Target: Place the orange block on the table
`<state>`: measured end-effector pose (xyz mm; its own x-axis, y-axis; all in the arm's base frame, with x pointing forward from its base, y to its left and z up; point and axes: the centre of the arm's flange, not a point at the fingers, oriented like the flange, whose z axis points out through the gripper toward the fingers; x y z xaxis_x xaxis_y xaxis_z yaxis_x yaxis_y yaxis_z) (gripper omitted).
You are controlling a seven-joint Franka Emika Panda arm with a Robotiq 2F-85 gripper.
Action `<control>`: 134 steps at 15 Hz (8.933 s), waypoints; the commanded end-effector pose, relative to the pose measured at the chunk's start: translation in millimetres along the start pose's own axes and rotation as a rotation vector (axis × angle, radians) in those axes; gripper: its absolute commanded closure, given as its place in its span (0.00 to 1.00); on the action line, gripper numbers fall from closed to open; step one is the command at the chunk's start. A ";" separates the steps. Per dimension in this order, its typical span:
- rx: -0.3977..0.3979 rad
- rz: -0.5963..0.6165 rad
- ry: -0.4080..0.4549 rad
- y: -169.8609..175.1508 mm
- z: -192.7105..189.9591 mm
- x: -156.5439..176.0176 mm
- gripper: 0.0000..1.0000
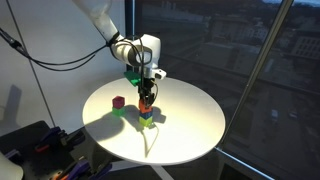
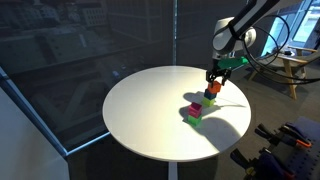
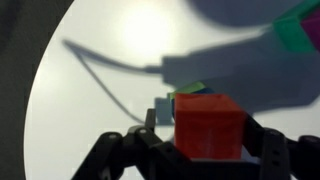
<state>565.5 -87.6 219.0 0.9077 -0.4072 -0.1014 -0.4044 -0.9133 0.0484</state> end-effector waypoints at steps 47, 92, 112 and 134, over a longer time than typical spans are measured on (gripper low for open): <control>-0.154 -0.311 0.001 -28.7 -4.2 -79.7 0.69; -0.134 -0.359 -0.006 -59.1 64.8 -82.1 0.00; -0.019 -0.515 0.033 -68.5 -42.6 -108.1 0.00; -0.031 -0.401 0.040 -65.3 -126.5 -167.1 0.00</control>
<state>466.7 26.3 347.7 0.9971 0.0073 -0.0756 0.0107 -0.9990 0.0437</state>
